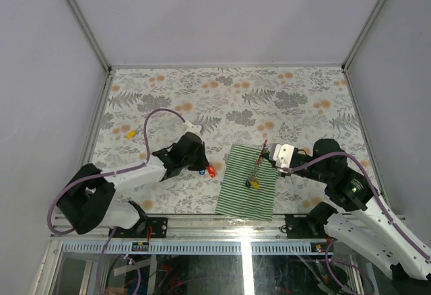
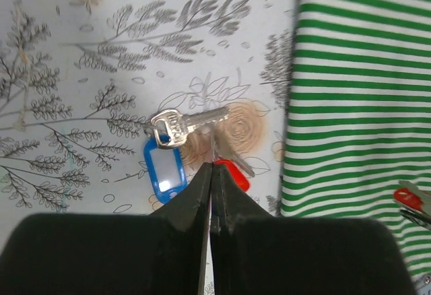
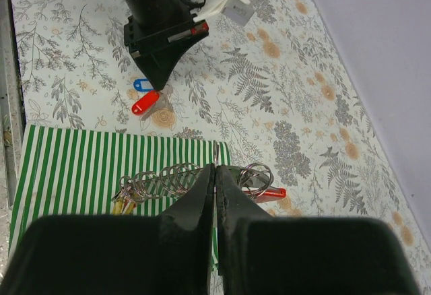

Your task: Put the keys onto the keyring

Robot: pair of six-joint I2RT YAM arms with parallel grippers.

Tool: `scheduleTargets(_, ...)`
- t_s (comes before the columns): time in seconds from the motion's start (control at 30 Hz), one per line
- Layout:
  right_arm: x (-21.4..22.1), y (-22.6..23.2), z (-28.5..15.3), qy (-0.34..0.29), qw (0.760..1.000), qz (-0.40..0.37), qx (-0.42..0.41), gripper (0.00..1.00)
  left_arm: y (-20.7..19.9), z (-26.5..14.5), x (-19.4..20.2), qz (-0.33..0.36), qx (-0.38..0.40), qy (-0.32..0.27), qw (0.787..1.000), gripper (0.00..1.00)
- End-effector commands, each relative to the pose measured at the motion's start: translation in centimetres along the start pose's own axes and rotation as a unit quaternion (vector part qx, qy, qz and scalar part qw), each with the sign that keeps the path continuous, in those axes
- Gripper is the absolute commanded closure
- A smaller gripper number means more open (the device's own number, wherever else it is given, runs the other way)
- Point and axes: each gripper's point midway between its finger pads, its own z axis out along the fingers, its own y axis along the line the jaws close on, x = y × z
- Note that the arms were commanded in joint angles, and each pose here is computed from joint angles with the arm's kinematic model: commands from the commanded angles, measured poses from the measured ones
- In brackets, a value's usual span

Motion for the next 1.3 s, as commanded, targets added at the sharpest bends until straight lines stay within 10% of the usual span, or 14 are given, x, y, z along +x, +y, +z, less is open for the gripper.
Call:
scheduleTargets(0.0,-2.1,-0.8,-0.3,-0.036,0.999,-0.023,0.013,1.00,-2.3,-1.9,-3.4,0.070,0.056,-0.073,0.993,1.00)
scheduleTargets(0.27,-2.5,-0.8,-0.3,-0.041,0.999,-0.025,0.013,1.00,-5.6,-7.0,-5.9,0.209,0.153,-0.162,0.952,1.00)
scheduleTargets(0.6,-5.0,0.3,-0.6,-0.087,0.996,-0.007,-0.025,1.00,-11.5,-15.5,-6.5,0.371,0.319,-0.271,0.829,1.00)
scheduleTargets(1.27,-13.1,1.0,-0.7,-0.212,0.970,0.018,-0.117,0.99,-17.9,-24.6,-9.3,0.563,0.393,-0.346,0.639,1.00)
